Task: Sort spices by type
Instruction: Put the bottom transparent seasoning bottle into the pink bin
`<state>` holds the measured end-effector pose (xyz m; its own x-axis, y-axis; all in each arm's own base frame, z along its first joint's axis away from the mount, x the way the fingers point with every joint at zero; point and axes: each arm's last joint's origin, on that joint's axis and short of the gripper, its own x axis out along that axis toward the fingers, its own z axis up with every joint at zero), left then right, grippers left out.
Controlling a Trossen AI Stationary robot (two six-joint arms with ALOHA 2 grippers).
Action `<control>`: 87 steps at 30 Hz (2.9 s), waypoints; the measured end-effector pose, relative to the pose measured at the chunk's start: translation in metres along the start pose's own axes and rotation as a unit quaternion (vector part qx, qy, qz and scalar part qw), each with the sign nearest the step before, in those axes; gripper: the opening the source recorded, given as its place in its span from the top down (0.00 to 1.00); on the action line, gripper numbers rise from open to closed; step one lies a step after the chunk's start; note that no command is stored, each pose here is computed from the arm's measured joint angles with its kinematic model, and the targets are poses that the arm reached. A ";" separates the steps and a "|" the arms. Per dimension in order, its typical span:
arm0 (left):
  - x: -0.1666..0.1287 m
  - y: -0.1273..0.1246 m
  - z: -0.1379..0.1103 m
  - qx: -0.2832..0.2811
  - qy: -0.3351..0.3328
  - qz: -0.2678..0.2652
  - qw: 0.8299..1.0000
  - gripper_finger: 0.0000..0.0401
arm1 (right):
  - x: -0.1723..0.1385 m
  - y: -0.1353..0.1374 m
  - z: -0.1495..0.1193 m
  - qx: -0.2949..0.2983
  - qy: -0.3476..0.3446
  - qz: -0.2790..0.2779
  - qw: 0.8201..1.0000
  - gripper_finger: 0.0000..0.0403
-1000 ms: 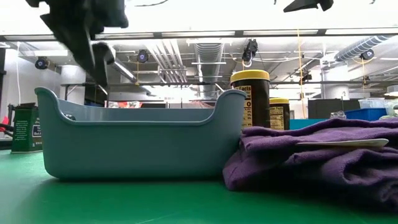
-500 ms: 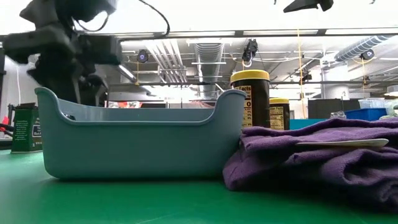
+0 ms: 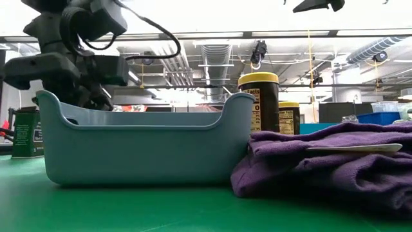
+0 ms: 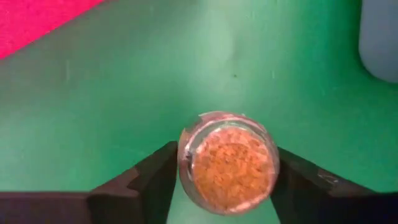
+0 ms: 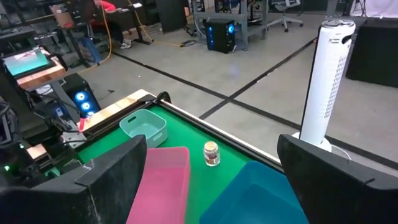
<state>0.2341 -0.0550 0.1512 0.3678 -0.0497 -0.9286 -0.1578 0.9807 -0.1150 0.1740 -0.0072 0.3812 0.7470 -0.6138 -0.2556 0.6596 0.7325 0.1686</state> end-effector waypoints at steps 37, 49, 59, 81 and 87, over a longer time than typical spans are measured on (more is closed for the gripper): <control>-0.051 0.153 0.138 -0.201 -0.089 0.096 0.971 0.58 | 0.001 -0.001 0.001 0.041 -0.009 -0.017 0.999 0.13; -0.013 0.136 0.122 -0.194 -0.067 0.107 0.973 0.58 | 0.001 -0.002 0.000 0.029 -0.008 -0.018 0.999 0.13; 0.000 0.138 0.109 -0.151 -0.055 0.134 0.978 0.58 | 0.001 -0.002 0.000 0.017 -0.009 -0.024 1.000 0.13; 0.009 0.138 0.097 -0.152 -0.041 0.138 0.978 0.54 | 0.001 -0.002 0.001 0.011 -0.012 -0.031 0.999 0.13; 0.010 0.139 0.098 -0.153 -0.044 0.137 0.978 0.51 | 0.001 -0.002 0.001 0.011 -0.012 -0.031 0.999 0.13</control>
<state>0.3054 0.0989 0.1609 0.3477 0.2372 -0.9071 -0.5237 0.8516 0.0220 0.1730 -0.0094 0.3811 0.7062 -0.6649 -0.2432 0.7062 0.6863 0.1742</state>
